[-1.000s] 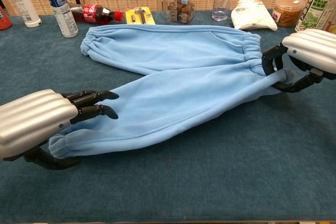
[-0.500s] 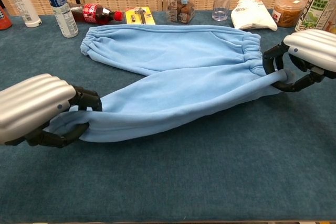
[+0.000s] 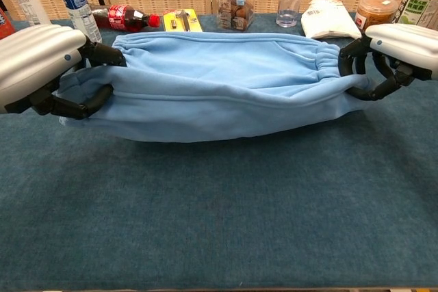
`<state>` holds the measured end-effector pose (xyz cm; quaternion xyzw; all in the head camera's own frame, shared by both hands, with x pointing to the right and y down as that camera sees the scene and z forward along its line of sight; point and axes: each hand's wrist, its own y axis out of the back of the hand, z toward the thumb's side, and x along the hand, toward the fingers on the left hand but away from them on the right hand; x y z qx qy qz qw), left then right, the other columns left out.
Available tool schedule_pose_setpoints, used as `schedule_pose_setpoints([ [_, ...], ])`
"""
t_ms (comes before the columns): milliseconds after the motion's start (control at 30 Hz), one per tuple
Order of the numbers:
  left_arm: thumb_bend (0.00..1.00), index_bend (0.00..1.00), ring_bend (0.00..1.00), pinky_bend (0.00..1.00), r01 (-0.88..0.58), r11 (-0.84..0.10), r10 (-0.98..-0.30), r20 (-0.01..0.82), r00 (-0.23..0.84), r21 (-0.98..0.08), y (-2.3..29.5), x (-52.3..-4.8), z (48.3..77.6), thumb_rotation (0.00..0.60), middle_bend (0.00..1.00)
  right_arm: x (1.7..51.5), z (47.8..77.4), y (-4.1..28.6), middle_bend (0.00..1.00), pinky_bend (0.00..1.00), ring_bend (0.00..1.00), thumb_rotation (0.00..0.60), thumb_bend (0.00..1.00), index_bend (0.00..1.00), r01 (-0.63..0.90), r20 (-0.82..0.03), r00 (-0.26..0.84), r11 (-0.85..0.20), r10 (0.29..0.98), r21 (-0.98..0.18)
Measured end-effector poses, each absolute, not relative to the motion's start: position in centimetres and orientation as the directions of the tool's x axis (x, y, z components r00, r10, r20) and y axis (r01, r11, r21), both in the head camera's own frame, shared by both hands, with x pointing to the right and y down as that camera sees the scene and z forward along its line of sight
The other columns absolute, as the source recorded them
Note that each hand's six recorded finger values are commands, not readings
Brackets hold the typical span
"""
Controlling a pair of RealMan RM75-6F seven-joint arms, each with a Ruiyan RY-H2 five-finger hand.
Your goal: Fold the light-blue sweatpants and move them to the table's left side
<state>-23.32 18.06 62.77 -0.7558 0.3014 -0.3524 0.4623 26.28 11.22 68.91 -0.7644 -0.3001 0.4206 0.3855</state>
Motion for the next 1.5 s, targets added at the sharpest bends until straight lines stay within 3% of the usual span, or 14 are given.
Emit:
schedule_pose_setpoints([
  [300,0.56,0.81,0.58,0.63,-0.164,-0.329,-0.805,0.185,0.564,-0.93,15.1,-22.8,62.3,0.6,0.59,26.3,69.1,8.8,0.54,0.71,0.53,0.6,0.64,0.65,0.152,-0.434,0.398,-0.524,0.809,-0.838],
  [1367,0.57,0.81,0.57,0.63,-0.062,-0.277,-0.859,0.218,0.462,-0.959,3.2,-20.9,63.3,0.6,0.59,23.9,70.8,0.3,0.54,0.71,0.53,0.6,0.64,0.65,0.189,-0.429,0.176,-0.458,0.886,-0.868],
  [1500,0.57,0.81,0.57,0.57,-0.052,-0.276,-0.864,0.224,0.45,-0.96,2.2,-20.6,63.6,0.6,0.59,23.3,71.4,-0.7,0.54,0.71,0.53,0.6,0.64,0.65,0.184,-0.444,0.156,-0.468,0.882,-0.864],
])
